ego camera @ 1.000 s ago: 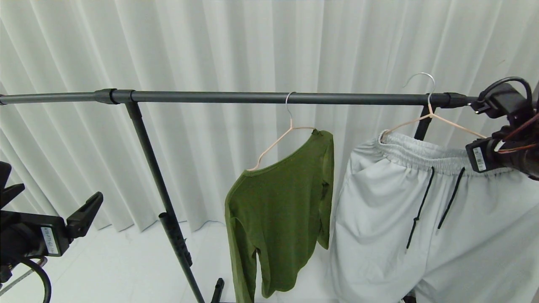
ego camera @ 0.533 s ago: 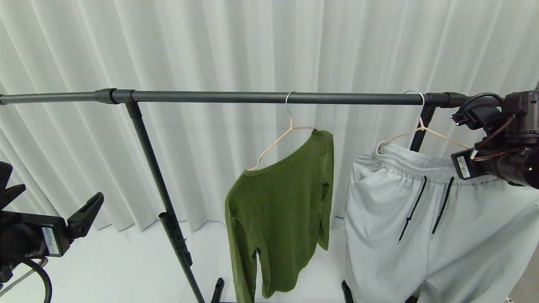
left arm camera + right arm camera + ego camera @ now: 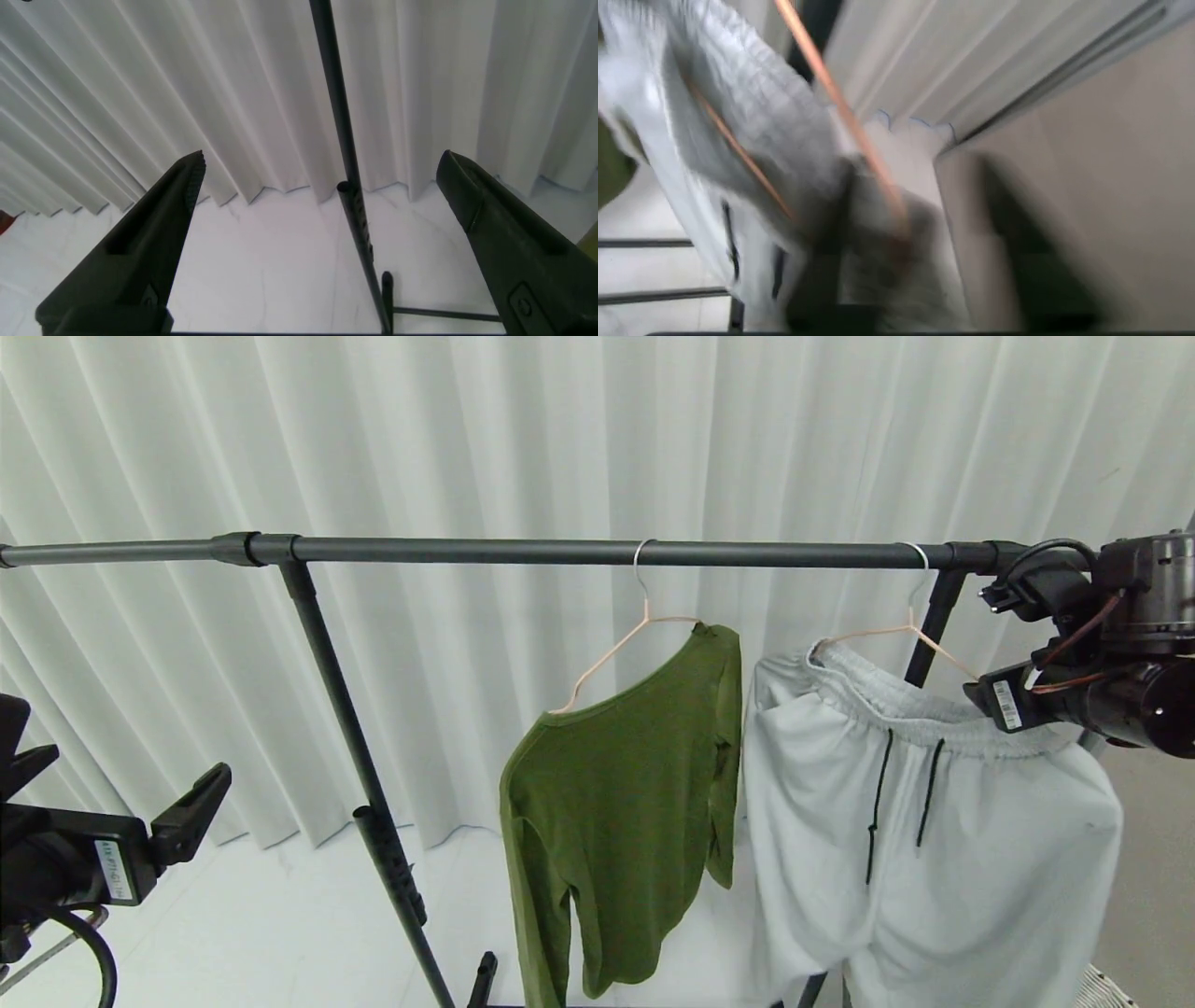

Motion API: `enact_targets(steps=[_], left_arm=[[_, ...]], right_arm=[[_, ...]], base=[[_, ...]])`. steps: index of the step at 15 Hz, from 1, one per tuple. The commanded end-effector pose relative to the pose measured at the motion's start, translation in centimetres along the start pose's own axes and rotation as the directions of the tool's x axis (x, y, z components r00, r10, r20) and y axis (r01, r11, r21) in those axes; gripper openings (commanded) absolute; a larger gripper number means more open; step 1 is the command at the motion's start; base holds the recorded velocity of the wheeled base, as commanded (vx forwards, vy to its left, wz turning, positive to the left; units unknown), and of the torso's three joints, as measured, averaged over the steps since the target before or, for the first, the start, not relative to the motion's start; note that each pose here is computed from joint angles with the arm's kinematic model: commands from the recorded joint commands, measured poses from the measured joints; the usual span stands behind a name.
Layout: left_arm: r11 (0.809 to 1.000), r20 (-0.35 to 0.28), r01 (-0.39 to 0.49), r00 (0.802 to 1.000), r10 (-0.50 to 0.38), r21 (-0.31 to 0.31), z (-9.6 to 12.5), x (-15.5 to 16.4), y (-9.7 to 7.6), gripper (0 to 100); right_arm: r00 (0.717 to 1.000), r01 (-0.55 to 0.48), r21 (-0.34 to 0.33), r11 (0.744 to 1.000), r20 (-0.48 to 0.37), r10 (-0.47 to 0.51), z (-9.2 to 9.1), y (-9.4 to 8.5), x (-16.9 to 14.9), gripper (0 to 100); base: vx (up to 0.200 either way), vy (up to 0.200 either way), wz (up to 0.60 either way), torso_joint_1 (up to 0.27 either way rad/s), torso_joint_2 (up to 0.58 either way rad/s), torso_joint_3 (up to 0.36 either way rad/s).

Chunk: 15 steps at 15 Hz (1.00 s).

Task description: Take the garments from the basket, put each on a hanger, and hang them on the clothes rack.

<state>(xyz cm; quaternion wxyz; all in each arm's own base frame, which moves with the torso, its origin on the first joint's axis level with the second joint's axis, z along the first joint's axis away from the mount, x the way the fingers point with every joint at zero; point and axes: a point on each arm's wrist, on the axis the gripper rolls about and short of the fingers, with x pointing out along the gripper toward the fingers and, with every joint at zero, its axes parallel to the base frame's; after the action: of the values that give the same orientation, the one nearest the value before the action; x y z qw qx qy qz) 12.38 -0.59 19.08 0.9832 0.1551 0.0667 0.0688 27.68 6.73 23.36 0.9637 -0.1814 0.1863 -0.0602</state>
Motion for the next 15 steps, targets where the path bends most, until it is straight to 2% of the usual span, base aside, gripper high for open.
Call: enact_targets(steps=[1,5,9,12,15], left_arm=[[1.000,0.003,-0.001,1.000,0.001,-0.001,0.0,0.0,0.0,100],[1.000,0.007,-0.004,1.000,0.004,-0.004,0.0,-0.2,0.1,100],[0.998,0.020,-0.061,0.998,0.061,-0.017,-1.0,-1.9,0.7,100],[0.992,0.017,-0.127,0.992,0.127,-0.027,-2.5,-3.6,1.2,100],[0.981,0.012,-0.191,0.982,0.191,-0.034,-4.9,-5.7,1.1,100]], right_arm=[[1.000,-0.007,0.019,1.000,0.026,0.006,0.3,0.1,-0.4,100],[0.992,-0.004,0.092,0.996,0.124,-0.008,1.2,-1.5,-3.9,100],[0.977,0.022,0.161,0.987,0.208,-0.056,-0.1,-4.4,-9.2,100],[0.966,0.066,0.197,0.978,0.235,-0.113,-3.4,-6.3,-13.3,100],[0.964,0.122,0.211,0.970,0.209,-0.167,-8.3,-6.8,-15.9,100]], base=[[0.000,0.000,0.00,0.000,0.00,0.000],[0.000,0.000,0.00,0.000,0.00,0.000],[0.000,0.000,0.00,0.000,0.00,0.000],[0.000,0.000,0.00,0.000,0.00,0.000],[0.000,0.000,0.00,0.000,0.00,0.000]])
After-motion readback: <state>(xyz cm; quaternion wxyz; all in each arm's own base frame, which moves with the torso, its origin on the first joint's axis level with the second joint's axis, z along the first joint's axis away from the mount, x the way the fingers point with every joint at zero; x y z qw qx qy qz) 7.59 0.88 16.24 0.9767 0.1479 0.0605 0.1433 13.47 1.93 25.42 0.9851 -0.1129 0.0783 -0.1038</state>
